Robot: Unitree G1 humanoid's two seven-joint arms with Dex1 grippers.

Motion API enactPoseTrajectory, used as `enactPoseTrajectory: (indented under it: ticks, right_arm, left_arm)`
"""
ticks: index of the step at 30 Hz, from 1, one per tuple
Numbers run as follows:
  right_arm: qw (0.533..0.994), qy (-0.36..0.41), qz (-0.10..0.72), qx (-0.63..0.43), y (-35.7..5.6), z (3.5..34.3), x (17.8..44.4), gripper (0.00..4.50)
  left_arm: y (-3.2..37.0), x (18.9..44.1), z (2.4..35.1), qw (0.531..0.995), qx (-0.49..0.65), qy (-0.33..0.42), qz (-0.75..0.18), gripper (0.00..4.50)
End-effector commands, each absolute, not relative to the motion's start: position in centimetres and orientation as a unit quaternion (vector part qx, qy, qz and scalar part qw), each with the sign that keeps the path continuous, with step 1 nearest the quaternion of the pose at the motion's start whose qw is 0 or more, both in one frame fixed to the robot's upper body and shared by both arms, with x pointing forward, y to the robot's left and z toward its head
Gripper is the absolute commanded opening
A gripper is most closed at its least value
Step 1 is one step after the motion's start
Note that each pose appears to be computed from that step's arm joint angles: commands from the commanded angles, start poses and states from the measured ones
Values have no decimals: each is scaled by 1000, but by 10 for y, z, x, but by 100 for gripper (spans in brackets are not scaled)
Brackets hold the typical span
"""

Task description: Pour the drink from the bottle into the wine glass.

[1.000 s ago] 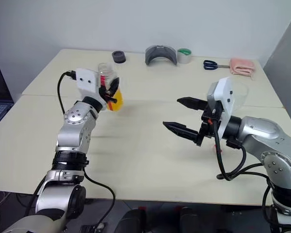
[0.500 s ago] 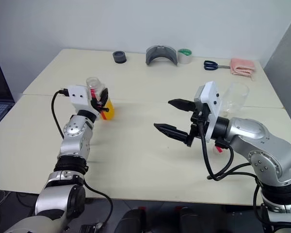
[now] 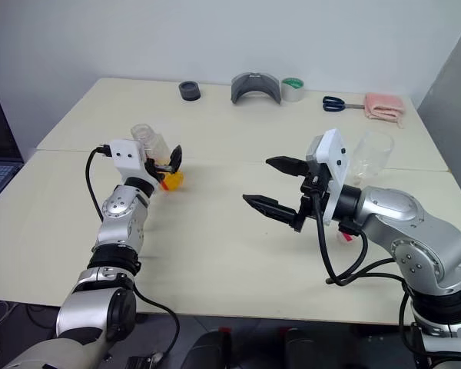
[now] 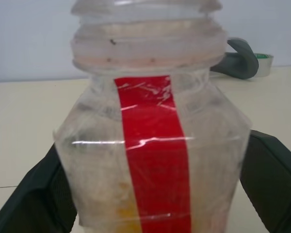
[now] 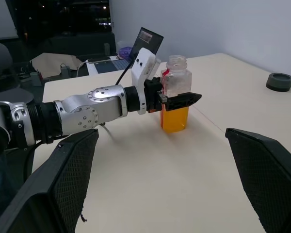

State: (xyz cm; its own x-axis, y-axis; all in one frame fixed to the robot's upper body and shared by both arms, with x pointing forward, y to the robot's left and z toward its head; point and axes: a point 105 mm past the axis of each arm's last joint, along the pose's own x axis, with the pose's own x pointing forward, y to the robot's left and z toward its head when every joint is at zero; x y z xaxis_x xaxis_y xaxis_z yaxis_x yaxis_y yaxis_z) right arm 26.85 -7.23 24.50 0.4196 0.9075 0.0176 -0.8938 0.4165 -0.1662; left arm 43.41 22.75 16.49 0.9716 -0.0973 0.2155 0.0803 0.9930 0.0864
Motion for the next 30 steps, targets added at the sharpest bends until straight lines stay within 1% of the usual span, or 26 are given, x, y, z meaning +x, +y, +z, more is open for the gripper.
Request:
enactPoseTrajectory:
  ticks: [1,6,12,15,19,20,24,26,30]
  right_arm:
    - [846,-72,524,-73,-77,251,265,450]
    - [854,-65,512,-70,-80,243,263,450]
    - [864,-48,497,-63,-83,230,256,450]
    - [876,-36,477,-60,-89,222,256,450]
    - [930,-22,361,-61,-120,205,272,450]
    - [937,-21,344,-63,-125,203,274,450]
    - [967,0,246,-70,-160,190,288,450]
    - [975,15,211,-67,-172,183,295,450]
    - [987,35,149,-40,-192,165,309,450]
  left_arm:
    - [234,426,170,991,52,-120,-35,449]
    - [238,406,156,993,51,-103,-21,449]
    - [236,368,145,996,43,-77,-12,449]
    - [227,352,139,997,40,-54,-30,449]
    - [176,322,146,981,54,-34,-182,449]
    - [168,317,147,976,54,-31,-208,449]
    - [117,279,168,912,65,-31,-404,449]
    - [106,268,178,886,61,-35,-459,449]
    - [93,254,184,847,60,-30,-528,449]
